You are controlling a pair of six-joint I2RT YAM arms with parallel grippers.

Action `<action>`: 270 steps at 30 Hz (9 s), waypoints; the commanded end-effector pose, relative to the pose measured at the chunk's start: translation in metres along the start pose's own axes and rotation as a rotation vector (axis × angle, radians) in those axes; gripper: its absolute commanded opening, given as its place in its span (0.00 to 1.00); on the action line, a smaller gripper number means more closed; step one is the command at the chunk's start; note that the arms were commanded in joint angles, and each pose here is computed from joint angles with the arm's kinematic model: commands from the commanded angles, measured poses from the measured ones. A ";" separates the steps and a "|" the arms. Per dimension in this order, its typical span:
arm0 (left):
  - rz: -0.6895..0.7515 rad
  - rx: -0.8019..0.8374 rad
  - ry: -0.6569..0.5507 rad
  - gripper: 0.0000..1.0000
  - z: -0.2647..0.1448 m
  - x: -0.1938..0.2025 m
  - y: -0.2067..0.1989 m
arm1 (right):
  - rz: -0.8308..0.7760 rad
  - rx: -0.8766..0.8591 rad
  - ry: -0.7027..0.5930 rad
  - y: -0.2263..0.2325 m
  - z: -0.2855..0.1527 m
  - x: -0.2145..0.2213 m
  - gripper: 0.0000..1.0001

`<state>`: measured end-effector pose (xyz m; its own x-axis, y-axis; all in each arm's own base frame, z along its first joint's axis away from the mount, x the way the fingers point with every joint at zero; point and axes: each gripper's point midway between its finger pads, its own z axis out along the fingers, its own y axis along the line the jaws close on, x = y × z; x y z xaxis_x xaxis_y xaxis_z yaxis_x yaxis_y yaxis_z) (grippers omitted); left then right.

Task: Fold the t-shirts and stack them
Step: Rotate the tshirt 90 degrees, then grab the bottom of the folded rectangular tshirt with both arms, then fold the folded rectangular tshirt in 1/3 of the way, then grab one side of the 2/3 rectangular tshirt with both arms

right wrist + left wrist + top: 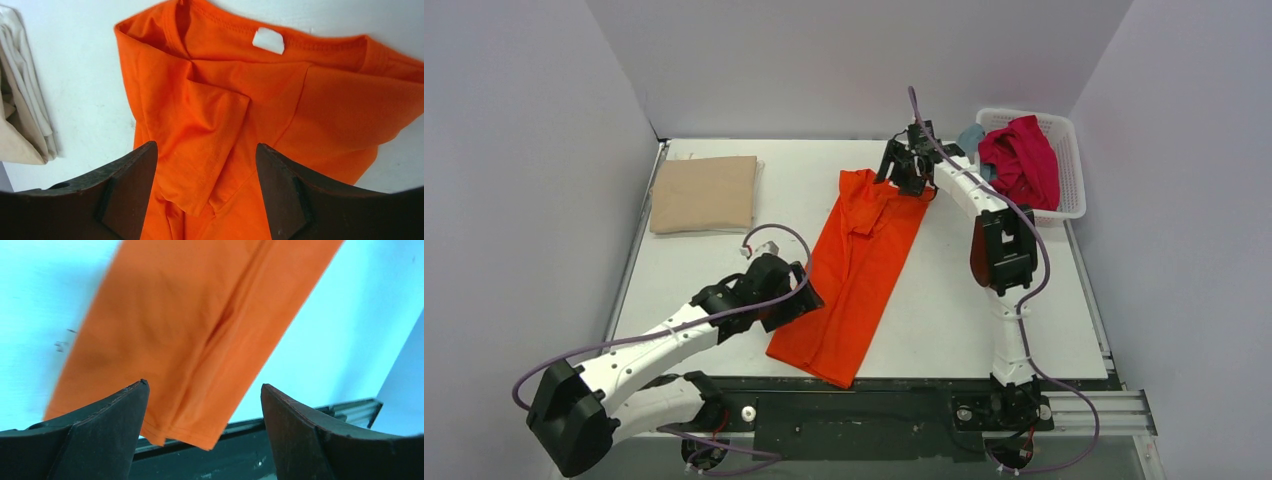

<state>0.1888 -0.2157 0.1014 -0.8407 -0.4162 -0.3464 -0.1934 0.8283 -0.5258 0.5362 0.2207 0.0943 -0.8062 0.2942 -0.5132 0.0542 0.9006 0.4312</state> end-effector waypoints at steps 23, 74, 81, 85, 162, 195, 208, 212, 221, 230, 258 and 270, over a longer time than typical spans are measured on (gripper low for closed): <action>-0.092 -0.273 0.033 0.67 0.019 0.008 0.108 | 0.068 -0.006 0.098 0.000 0.046 0.035 0.34; -0.100 -0.152 0.213 0.48 0.003 0.051 0.086 | 0.140 0.541 0.181 -0.101 0.029 0.093 0.00; -0.083 -0.072 0.214 0.48 0.006 0.057 0.060 | 0.277 0.292 0.216 -0.046 0.087 0.080 0.00; -0.103 -0.070 0.253 0.47 0.018 0.068 0.061 | 0.325 0.137 0.158 -0.016 0.113 0.063 0.00; -0.025 0.172 0.123 0.00 -0.008 0.087 0.047 | -0.103 0.121 0.143 -0.057 -0.204 0.372 0.01; 0.165 0.070 -0.183 0.00 0.033 -0.128 -0.055 | -0.028 0.157 -0.101 0.010 -0.151 0.159 0.00; 0.187 0.039 -0.145 0.00 0.075 -0.165 -0.057 | 0.019 0.132 -0.026 0.012 -0.100 0.136 0.00; 0.172 0.005 -0.113 0.00 0.090 -0.168 -0.047 | 0.042 0.139 -0.022 0.006 -0.089 0.132 0.00; 0.126 -0.049 -0.078 0.00 0.114 -0.172 -0.031 | 0.094 0.117 0.037 0.001 -0.058 0.136 0.06; 0.102 -0.041 -0.203 0.79 0.073 -0.199 -0.039 | 0.098 0.092 -0.018 0.014 -0.081 0.112 0.89; 0.022 -0.070 0.037 0.66 0.090 -0.060 0.030 | 0.120 0.200 0.106 -0.067 -0.110 0.245 0.80; 0.021 -0.100 0.103 0.36 0.111 -0.039 0.039 | 0.093 0.216 0.127 -0.066 -0.096 0.258 0.41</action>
<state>0.2714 -0.2030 0.0204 -0.8801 -0.3780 -0.2874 -0.2244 0.8645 -0.4497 0.2691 0.2059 0.0134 -0.8534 0.3627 -0.3743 0.2424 0.9120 0.3310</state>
